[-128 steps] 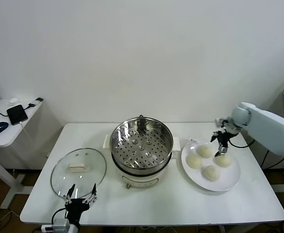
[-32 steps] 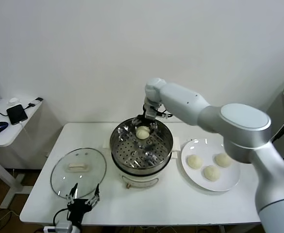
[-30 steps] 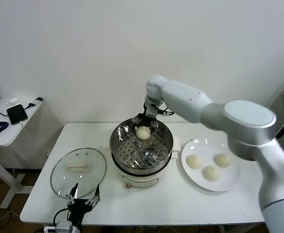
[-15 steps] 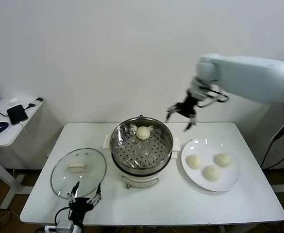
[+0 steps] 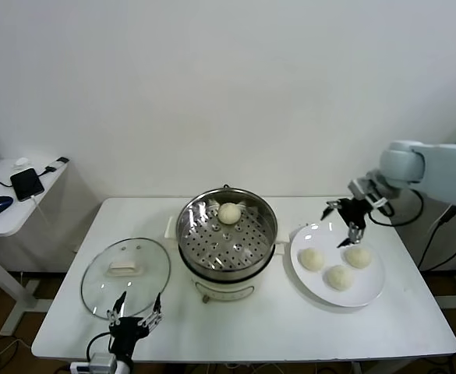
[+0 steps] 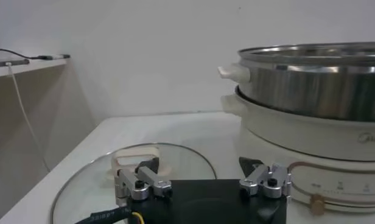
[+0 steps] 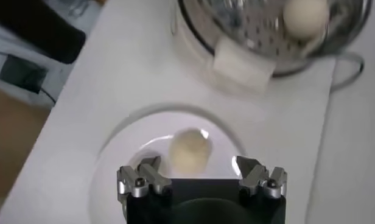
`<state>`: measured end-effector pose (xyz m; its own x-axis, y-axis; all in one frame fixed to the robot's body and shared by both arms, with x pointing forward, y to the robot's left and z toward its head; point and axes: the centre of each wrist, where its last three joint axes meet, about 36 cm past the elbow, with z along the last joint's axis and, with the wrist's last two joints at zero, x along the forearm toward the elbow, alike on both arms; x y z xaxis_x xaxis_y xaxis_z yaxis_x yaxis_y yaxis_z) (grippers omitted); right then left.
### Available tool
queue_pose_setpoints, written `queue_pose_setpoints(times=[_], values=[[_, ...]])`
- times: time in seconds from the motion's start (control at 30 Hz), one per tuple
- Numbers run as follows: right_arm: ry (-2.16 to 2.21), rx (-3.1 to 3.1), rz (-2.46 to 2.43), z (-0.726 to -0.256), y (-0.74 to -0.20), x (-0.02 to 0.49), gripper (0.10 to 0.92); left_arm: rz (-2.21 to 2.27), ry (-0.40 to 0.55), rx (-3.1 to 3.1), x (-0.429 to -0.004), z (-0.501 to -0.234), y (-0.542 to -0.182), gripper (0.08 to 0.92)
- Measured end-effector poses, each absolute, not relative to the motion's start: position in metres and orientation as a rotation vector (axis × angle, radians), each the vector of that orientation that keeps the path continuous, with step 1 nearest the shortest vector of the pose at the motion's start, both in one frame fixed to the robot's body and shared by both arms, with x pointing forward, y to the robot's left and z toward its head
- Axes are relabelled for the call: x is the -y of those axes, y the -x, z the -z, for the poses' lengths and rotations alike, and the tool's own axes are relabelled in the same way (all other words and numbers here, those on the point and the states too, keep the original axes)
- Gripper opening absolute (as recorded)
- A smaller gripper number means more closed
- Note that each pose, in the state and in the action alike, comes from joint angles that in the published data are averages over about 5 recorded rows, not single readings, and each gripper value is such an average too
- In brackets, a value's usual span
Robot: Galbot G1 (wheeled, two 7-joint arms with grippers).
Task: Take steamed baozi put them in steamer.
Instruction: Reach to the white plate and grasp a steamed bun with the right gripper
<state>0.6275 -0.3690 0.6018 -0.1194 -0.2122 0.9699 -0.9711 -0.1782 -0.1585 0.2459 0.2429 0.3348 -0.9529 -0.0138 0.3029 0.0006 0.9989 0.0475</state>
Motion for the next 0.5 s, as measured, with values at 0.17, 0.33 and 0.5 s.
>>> queue_pose_setpoints(times=[0.17,0.33,0.5], values=[[-1.331,1.388,-1.267,-0.572,-0.627,0.367,0.823,0.07,-0.013,2.826,-0.245,-0.334,-0.244,0.823],[-1.294,1.386,-1.207,-0.541,-0.632,0.357,0.823,0.074,-0.02,2.819,-0.247,-0.332,-0.242,0.823],[-1.276,1.384,-1.179,-0.514,-0.643,0.345,0.823,0.075,-0.019,2.811,-0.247,-0.331,-0.24,0.823]])
